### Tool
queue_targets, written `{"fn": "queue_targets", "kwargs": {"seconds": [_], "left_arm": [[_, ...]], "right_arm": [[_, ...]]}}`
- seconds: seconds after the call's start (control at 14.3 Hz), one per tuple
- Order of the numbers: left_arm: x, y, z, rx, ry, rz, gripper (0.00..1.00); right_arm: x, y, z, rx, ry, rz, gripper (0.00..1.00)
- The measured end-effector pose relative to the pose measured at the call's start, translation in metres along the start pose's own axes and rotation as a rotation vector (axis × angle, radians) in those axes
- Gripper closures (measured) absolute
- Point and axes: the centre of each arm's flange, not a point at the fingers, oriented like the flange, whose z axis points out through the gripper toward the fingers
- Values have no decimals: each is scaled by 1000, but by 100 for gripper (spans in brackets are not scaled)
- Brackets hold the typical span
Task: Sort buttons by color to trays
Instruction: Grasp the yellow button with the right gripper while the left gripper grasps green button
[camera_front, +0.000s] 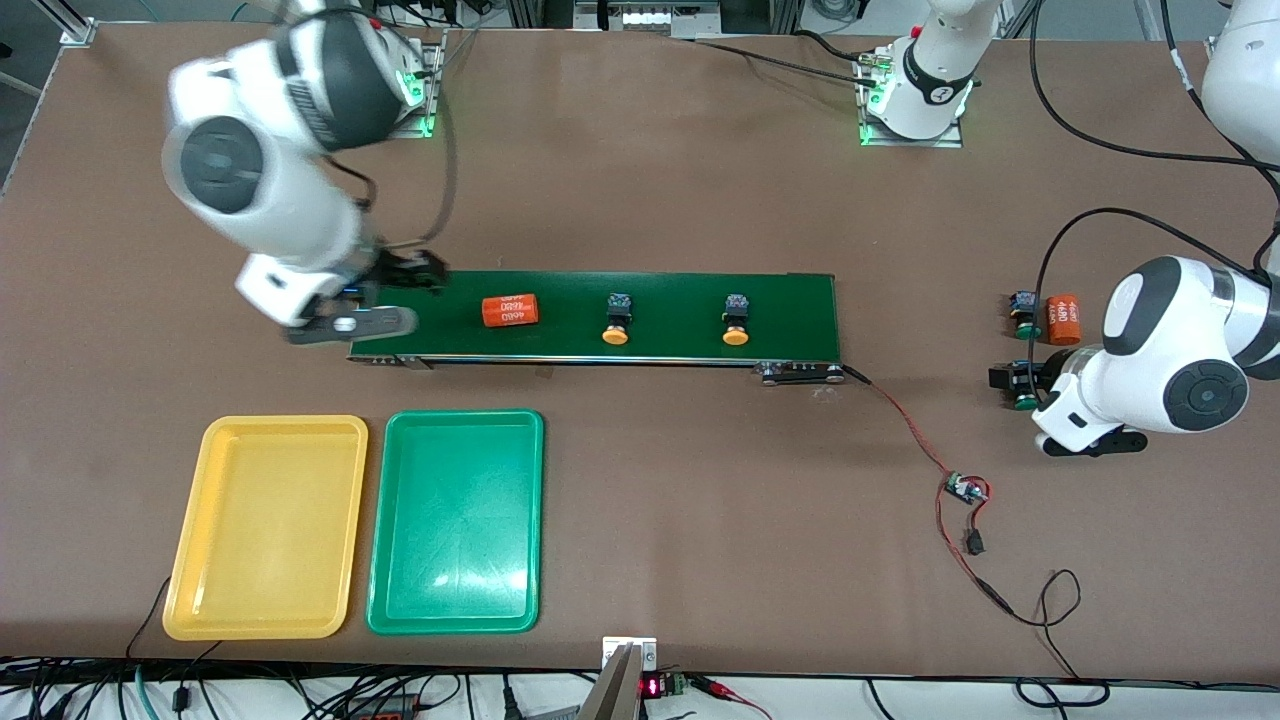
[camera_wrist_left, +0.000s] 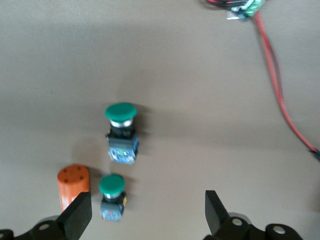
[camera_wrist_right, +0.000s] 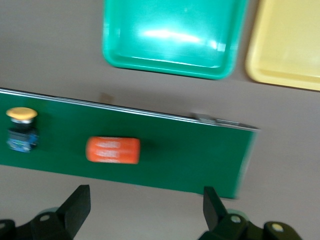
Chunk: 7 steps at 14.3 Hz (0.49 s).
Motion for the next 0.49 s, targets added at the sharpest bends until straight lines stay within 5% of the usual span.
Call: {"fn": "queue_targets", "kwargs": {"seconds": [0.49], "left_arm": [[-13,-35,97,-11,145,57,0]], "right_arm": [[-17,-127,86,-7,-11,170,0]]}}
